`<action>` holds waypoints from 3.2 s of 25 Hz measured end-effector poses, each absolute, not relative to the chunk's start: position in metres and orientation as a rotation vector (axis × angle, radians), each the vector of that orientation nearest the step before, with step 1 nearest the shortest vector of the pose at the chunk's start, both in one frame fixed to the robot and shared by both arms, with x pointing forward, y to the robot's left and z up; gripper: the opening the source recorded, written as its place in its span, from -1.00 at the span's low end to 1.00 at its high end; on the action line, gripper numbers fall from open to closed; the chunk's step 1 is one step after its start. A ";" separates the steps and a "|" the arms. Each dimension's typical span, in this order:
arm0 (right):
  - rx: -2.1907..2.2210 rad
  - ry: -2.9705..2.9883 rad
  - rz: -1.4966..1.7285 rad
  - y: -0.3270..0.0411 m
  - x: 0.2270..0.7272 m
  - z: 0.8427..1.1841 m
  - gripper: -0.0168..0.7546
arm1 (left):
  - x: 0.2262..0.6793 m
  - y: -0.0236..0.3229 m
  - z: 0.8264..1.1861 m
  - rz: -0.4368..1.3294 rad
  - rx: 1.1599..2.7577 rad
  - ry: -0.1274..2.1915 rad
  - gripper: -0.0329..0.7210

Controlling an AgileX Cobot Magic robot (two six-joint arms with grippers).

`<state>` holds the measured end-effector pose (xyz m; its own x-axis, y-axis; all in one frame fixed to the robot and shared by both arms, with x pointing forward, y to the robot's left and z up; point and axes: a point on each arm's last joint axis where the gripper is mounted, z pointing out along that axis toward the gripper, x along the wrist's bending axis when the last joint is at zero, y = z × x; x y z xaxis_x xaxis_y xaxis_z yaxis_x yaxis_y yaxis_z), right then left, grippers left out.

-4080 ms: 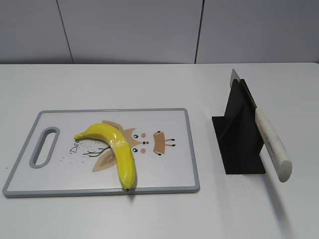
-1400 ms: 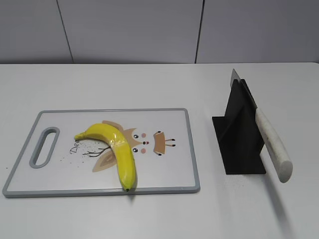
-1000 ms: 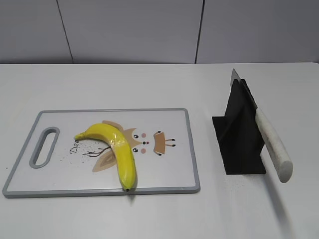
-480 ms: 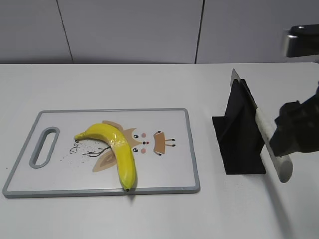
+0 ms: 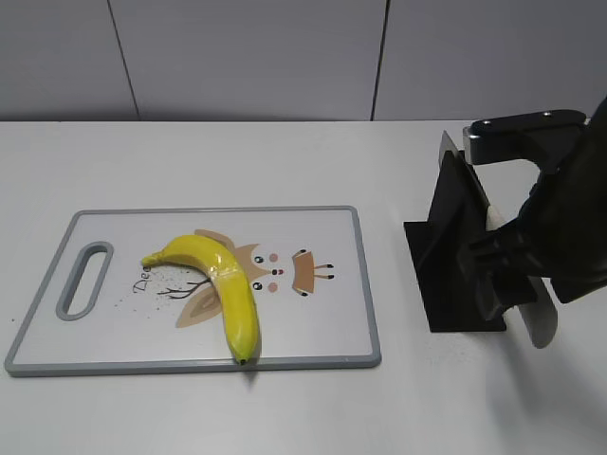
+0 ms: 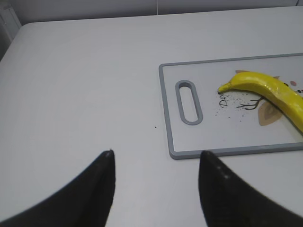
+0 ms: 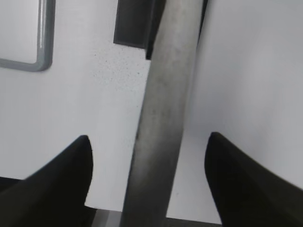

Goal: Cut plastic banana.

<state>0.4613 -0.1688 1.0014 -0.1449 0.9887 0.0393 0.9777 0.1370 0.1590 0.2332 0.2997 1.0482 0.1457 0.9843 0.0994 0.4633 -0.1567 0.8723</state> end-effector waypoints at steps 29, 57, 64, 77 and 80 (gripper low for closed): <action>2.117 2.194 0.208 -0.165 0.473 0.984 -0.46 | 0.233 0.300 1.048 0.942 1.723 1.400 0.53; 1.957 1.956 0.748 -0.184 0.457 1.099 -0.46 | 0.234 0.300 1.062 1.005 1.657 1.348 0.53; 1.743 2.046 0.733 -0.171 0.484 1.117 -0.46 | 0.275 0.297 1.102 1.059 1.573 1.289 0.53; 1.239 2.496 0.580 -0.126 0.537 1.113 -0.46 | 0.395 0.278 1.154 1.031 1.755 1.166 0.53; 1.147 2.557 0.583 -0.115 0.550 1.110 -0.46 | 0.421 0.271 1.169 0.979 1.814 1.127 0.53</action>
